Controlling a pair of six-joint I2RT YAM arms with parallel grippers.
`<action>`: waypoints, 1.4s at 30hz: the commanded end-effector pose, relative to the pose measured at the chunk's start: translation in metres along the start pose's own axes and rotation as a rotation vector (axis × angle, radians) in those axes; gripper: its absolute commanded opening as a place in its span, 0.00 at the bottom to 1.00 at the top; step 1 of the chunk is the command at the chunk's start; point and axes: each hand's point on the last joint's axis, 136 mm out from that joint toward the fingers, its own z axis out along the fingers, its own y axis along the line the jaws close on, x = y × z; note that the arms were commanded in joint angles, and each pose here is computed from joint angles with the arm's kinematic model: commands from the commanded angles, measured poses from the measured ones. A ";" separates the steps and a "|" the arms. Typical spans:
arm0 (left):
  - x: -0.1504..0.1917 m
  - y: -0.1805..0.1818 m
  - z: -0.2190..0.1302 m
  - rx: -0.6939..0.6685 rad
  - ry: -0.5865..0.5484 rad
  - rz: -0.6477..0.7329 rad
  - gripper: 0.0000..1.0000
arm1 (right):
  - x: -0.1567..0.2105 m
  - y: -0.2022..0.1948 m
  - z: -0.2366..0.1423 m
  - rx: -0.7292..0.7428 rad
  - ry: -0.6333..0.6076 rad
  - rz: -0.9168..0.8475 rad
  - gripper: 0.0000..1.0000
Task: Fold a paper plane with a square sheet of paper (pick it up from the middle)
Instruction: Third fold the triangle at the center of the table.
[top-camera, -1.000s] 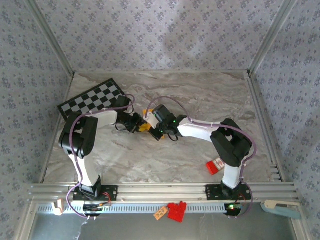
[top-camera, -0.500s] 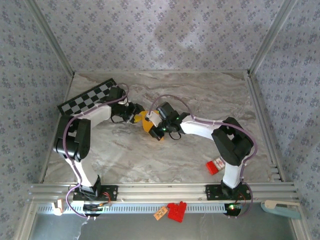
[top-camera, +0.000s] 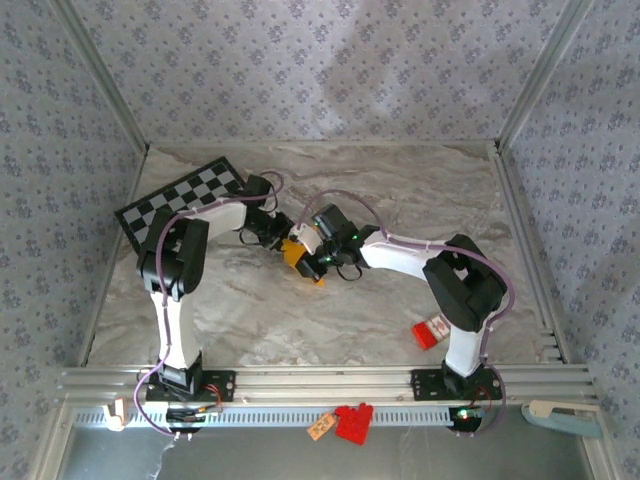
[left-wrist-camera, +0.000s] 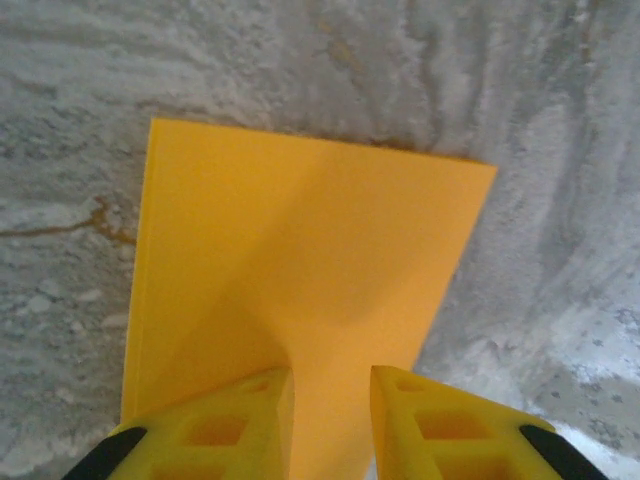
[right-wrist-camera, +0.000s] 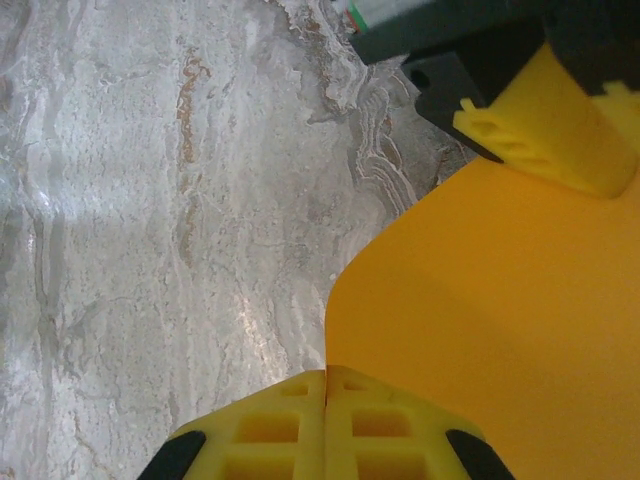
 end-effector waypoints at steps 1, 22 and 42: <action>0.000 0.009 0.001 -0.075 0.003 0.027 0.25 | 0.001 0.000 0.002 -0.017 0.002 0.025 0.00; 0.009 0.045 0.019 -0.232 0.065 0.029 0.11 | 0.003 -0.050 0.009 0.242 0.050 0.096 0.00; 0.008 0.039 0.019 -0.202 0.065 0.033 0.10 | 0.017 -0.047 0.023 0.201 0.108 0.138 0.01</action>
